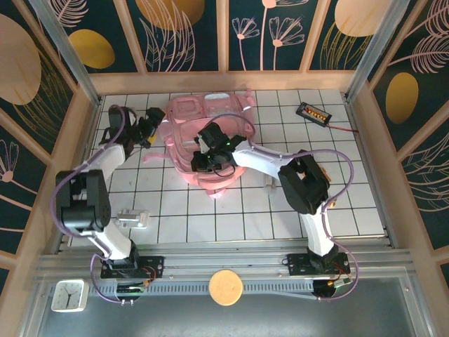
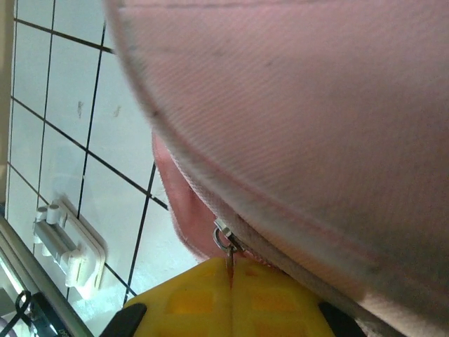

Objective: Pack the student bag

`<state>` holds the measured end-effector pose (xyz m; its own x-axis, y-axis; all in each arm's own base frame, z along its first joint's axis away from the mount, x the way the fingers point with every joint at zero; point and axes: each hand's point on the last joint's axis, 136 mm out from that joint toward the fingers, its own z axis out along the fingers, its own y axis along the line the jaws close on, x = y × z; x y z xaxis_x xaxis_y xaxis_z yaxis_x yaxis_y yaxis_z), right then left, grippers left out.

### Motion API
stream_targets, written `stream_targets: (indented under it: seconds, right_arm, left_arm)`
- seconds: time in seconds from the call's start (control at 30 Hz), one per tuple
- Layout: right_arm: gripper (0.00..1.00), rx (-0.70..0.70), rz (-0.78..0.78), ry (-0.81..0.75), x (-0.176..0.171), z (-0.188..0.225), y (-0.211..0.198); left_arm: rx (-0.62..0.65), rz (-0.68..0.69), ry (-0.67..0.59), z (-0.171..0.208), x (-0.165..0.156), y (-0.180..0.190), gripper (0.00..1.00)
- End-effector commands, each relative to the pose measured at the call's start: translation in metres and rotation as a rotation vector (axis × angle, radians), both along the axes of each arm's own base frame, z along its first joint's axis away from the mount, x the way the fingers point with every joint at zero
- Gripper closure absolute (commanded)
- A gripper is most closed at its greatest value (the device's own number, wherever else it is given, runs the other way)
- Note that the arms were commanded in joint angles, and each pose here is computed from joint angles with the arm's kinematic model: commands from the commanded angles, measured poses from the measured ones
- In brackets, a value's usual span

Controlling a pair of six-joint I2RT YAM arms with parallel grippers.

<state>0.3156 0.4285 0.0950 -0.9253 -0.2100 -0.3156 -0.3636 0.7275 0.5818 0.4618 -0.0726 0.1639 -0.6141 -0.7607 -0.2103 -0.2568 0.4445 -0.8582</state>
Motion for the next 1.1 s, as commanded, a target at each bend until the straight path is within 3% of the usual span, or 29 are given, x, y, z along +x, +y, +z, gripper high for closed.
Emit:
stream_targets:
  seconds: [0.0, 0.2, 0.37, 0.53, 0.6, 0.67, 0.73, 1.07]
  right_arm:
    - [1.0, 0.019, -0.034, 0.019, 0.019, 0.006, -0.006]
    - [1.0, 0.025, -0.02, 0.027, 0.022, 0.005, -0.005]
    - [1.0, 0.03, -0.013, 0.031, 0.023, 0.005, -0.002]
    - [1.0, 0.03, -0.008, 0.034, 0.019, 0.003, -0.001]
    - [1.0, 0.031, -0.009, 0.037, 0.017, 0.002, -0.002]
    - [1.0, 0.034, -0.009, 0.036, 0.016, 0.003, -0.002]
    - [1.0, 0.036, -0.009, 0.036, 0.015, 0.004, -0.002]
    - [1.0, 0.048, 0.001, 0.034, 0.012, 0.007, 0.001]
  left_arm:
    - [-0.175, -0.015, 0.036, -0.003, -0.031, -0.017, 0.01]
    - [-0.301, -0.002, 0.081, -0.022, -0.073, -0.042, 0.01]
    - [-0.355, -0.043, 0.09, -0.029, -0.073, -0.065, 0.01]
    - [-0.329, -0.066, 0.085, -0.024, -0.064, -0.076, 0.01]
    - [-0.326, -0.076, 0.103, -0.029, -0.063, -0.079, 0.08]
    - [-0.33, -0.076, 0.117, -0.035, -0.063, -0.08, 0.26]
    - [-0.329, -0.069, 0.139, -0.042, -0.062, -0.08, 0.35]
    - [-0.25, -0.083, 0.217, -0.071, -0.066, -0.084, 0.4]
